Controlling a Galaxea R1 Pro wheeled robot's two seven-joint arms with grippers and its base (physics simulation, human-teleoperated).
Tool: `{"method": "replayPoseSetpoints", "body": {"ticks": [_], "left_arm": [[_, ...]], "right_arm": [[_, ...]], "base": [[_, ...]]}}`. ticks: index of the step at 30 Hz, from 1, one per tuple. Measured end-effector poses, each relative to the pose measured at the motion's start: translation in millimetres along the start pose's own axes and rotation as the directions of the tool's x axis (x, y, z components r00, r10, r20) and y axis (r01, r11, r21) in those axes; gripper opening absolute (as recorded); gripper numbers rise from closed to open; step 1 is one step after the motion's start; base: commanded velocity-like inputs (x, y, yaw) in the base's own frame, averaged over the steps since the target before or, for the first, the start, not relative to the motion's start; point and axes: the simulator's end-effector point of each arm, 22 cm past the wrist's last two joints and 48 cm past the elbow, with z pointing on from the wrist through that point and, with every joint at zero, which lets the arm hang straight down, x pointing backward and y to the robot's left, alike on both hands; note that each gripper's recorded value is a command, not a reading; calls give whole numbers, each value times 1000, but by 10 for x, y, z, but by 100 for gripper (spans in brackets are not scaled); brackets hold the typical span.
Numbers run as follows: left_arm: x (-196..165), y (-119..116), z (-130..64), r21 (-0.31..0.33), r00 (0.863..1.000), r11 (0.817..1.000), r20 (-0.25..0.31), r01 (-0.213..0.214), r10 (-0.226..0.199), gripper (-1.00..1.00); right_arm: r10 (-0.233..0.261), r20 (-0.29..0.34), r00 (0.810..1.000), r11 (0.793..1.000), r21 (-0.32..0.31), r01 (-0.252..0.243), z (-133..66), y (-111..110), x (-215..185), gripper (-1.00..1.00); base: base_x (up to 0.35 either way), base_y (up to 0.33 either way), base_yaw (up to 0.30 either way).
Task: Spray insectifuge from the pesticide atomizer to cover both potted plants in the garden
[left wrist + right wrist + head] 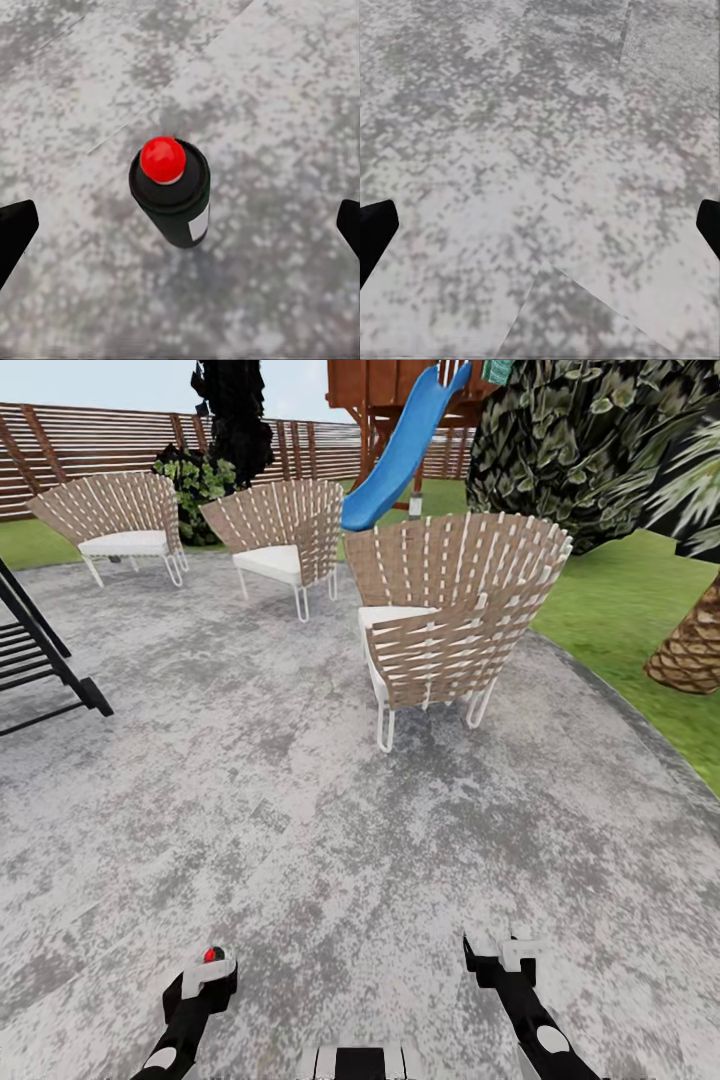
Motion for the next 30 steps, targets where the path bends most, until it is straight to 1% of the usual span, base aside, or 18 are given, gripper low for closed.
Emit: {"method": "replayPoseSetpoints", "body": {"ticks": [10,21,28,30], "left_arm": [[296,12,35,-3,999,1000,-53,-12,11,100],[328,9,38,-1,998,1000,-59,-15,15,100],[326,10,37,-1,998,1000,-60,-15,15,100],[325,10,39,-2,998,1000,-59,-14,14,100]], "right_arm": [[-1,-56,998,1000,-2,1,28,14,313,100],[-2,-63,998,1000,-3,2,29,16,349,100],[-3,-62,998,1000,-2,3,27,14,345,100],[-3,-62,998,1000,-4,3,28,17,347,100]], "base": [[0,0,0],[1,0,0],[235,0,0],[98,0,0]]}}
